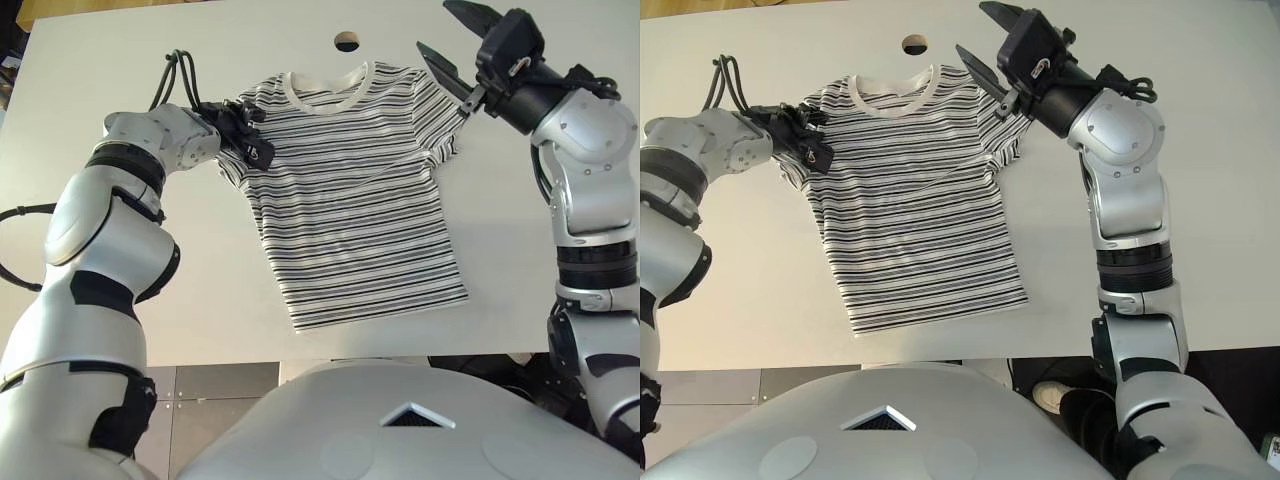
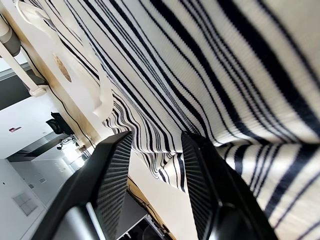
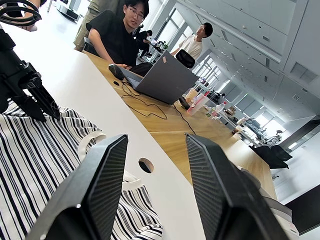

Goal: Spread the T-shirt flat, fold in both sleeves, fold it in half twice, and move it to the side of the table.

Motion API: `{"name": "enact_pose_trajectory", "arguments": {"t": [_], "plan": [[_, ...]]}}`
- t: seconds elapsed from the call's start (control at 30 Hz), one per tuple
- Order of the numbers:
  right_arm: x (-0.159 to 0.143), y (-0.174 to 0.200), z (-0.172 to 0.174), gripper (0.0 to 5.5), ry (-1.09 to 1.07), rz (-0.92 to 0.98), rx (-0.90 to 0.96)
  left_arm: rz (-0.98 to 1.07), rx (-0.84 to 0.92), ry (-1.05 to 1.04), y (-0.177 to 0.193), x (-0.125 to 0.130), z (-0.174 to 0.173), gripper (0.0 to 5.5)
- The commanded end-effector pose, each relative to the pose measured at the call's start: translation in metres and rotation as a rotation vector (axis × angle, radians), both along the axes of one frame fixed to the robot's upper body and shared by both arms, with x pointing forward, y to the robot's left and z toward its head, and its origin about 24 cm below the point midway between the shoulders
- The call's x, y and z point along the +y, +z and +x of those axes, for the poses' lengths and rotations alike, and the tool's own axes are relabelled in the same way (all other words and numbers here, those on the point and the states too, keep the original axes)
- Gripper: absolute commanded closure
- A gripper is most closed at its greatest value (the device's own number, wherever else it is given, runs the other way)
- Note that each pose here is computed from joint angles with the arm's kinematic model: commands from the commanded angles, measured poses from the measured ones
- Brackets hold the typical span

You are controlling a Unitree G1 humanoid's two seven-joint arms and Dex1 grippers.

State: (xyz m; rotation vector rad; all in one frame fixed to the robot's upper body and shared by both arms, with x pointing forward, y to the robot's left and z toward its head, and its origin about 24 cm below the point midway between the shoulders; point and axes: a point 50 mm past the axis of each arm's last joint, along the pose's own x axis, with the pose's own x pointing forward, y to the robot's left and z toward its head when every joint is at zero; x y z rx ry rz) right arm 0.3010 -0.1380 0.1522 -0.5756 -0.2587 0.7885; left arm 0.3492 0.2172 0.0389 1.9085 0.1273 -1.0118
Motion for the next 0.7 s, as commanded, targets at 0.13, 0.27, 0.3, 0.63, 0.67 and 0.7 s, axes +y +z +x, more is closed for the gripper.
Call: {"name": "enact_pose_trajectory", "arguments": {"t": [0.13, 0.27, 0.3, 0.63, 0.67, 0.7], "plan": [[0.005, -0.003, 0.001, 3.34, 0.057, -0.072, 0.024, -0.304, -0.146, 0.035, 0.032, -0.014, 0.015, 3.64], [0.013, -0.017, -0.005, 3.34, 0.213, -0.324, 0.066, -0.566, -0.284, -0.004, 0.083, -0.028, 0.029, 3.64], [0.014, -0.023, -0.010, 3.34, 0.283, -0.423, 0.088, -0.622, -0.305, -0.038, 0.096, -0.031, 0.030, 3.64], [0.002, -0.067, -0.058, 3.34, 0.616, -0.785, 0.394, -0.649, -0.202, -0.341, 0.132, -0.025, -0.010, 3.64], [0.002, -0.070, -0.061, 3.34, 0.627, -0.797, 0.406, -0.646, -0.196, -0.350, 0.133, -0.024, -0.014, 3.64], [0.002, -0.074, -0.064, 3.34, 0.635, -0.809, 0.417, -0.648, -0.192, -0.358, 0.134, -0.024, -0.019, 3.64]]}}
